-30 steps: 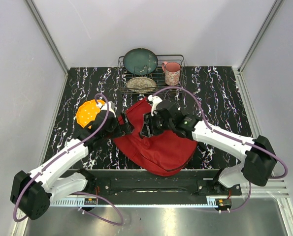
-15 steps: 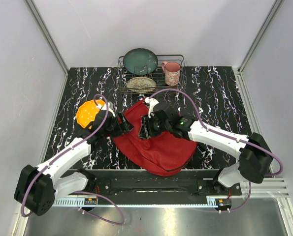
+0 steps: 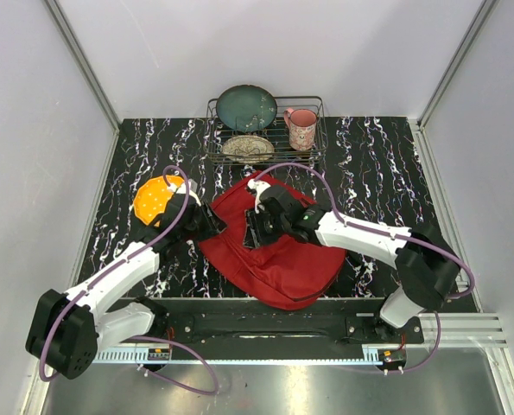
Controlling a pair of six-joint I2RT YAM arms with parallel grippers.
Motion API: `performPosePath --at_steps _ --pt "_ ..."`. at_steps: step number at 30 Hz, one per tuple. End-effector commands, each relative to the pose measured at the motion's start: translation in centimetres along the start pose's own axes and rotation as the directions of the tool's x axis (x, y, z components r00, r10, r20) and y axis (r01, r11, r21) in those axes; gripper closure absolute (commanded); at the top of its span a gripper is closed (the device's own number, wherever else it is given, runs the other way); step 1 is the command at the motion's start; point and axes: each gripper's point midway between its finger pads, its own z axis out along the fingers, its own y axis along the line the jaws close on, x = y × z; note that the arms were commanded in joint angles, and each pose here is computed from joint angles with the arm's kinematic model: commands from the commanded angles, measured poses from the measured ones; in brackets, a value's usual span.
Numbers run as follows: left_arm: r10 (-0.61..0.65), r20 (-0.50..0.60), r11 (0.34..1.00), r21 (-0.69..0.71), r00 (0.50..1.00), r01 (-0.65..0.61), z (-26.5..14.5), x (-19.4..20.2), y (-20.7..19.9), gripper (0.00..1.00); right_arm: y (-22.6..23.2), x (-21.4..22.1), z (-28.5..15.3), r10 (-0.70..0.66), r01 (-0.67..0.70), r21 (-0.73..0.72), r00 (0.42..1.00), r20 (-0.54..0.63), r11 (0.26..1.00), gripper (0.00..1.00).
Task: Pack the student bag
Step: Zip the student bag at the center of the board.
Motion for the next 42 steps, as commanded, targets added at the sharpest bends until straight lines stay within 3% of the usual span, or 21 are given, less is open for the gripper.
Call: performPosePath --at_steps 1,5,11,13,14,15,22,27,35,38,42 --pt "0.006 0.040 0.997 0.071 0.999 -0.009 -0.2 -1.6 -2.0 0.72 0.5 -1.1 0.3 -0.017 0.017 -0.001 0.999 0.039 1.000 0.66" --pt "0.002 0.041 0.997 0.076 0.999 -0.005 -0.2 -1.7 -1.9 0.80 0.1 -0.9 0.3 -0.021 0.020 0.015 0.999 0.029 1.000 0.73" --pt "0.014 0.039 0.995 0.096 0.999 -0.017 -0.2 -1.9 -2.3 0.86 -0.9 -0.6 0.4 -0.029 0.028 0.073 0.999 0.016 0.997 0.75" --pt "0.018 0.041 0.995 0.099 0.999 -0.022 -0.3 -1.9 -2.4 0.88 -1.3 -0.8 0.3 -0.031 0.029 0.096 0.999 0.023 0.995 0.73" --pt "0.019 0.038 0.995 0.099 0.999 -0.023 -0.3 -1.8 -2.3 0.89 -1.4 -0.7 0.3 -0.035 0.032 0.100 0.999 0.020 0.994 0.64" --pt "0.021 0.034 0.994 0.110 0.999 -0.024 -0.3 -1.8 -2.5 0.89 -1.5 -0.7 0.3 -0.035 0.033 0.106 0.999 0.016 0.994 0.62" --pt "0.027 0.026 0.989 0.142 0.999 -0.031 -0.3 -1.9 -3.1 0.92 -0.9 -0.7 0.8 -0.052 0.051 0.108 0.999 -0.002 0.993 0.74" --pt "0.043 0.014 0.987 0.152 0.999 -0.045 -0.2 -2.1 -3.2 0.94 -0.4 -0.9 0.9 -0.024 0.023 0.108 1.000 0.004 0.994 1.00" --pt "0.057 0.058 0.992 0.113 0.997 -0.063 -0.4 -3.7 -2.5 0.93 -0.5 -2.7 0.2 -0.016 0.005 0.149 0.997 0.072 0.989 1.00" --pt "0.080 0.053 0.991 0.108 0.995 -0.086 -0.4 -3.8 -2.2 0.99 -0.6 -2.7 0.9 0.024 -0.036 0.146 0.996 0.087 0.989 1.00" --pt "0.093 0.069 0.991 0.091 0.993 -0.099 -0.6 -4.7 -1.5 1.00 -0.4 -3.7 0.9 0.071 -0.092 0.143 0.986 0.150 0.985 1.00"
